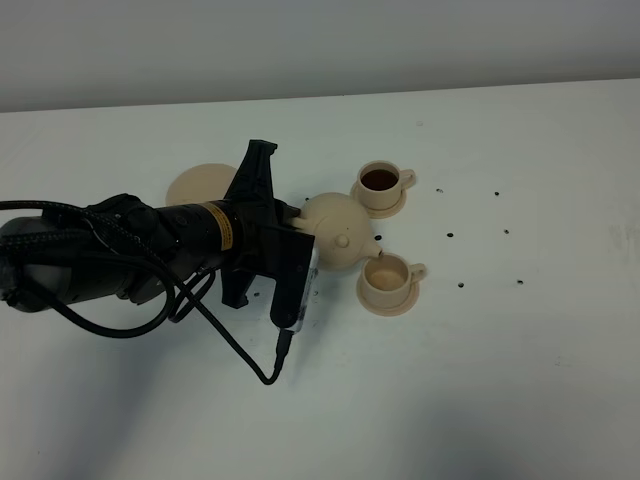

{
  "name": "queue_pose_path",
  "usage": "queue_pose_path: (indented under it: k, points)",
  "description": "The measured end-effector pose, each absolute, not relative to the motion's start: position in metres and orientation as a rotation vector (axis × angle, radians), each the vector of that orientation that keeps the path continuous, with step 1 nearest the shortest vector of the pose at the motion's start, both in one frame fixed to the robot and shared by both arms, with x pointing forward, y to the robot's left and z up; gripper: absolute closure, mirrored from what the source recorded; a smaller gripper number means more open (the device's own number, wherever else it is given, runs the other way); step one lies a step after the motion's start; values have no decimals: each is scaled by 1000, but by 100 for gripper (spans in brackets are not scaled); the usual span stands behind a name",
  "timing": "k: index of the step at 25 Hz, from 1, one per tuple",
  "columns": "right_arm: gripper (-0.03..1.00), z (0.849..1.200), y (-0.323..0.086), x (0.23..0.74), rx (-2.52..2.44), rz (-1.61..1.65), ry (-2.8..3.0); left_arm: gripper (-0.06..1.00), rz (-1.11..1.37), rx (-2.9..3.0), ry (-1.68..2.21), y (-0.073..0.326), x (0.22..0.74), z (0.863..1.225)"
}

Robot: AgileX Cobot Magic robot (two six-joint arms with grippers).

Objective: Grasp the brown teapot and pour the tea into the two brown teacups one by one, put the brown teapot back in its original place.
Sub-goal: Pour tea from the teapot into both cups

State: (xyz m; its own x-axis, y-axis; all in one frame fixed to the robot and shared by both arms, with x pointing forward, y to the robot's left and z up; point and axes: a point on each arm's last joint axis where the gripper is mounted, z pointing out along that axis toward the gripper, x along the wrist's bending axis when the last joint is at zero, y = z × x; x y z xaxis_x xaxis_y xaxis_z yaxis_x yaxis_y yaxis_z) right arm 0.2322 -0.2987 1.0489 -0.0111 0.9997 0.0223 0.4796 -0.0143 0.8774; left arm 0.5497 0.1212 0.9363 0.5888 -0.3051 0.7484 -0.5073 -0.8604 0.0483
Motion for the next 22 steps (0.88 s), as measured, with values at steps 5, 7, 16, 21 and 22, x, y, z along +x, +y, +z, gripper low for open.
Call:
queue_pose_path:
  k: [5,7,16,21,22]
  points:
    - [66,1049,-299,232,1575,956,1572,86,1142,2559,-692,121,550,936]
    - [66,1049,-299,232,1575,956,1572,86,1148,2551,-697,120,550,937]
    - [66,1049,-299,232,1575,956,1572,86,1181,2511,-754,111,551,943]
    - [66,1049,-299,232,1575,956,1572,86,1187,2512,-790,110,551,944]
    - [66,1049,-299,232,1575,956,1572,86,1187,2515,-798,111,551,944]
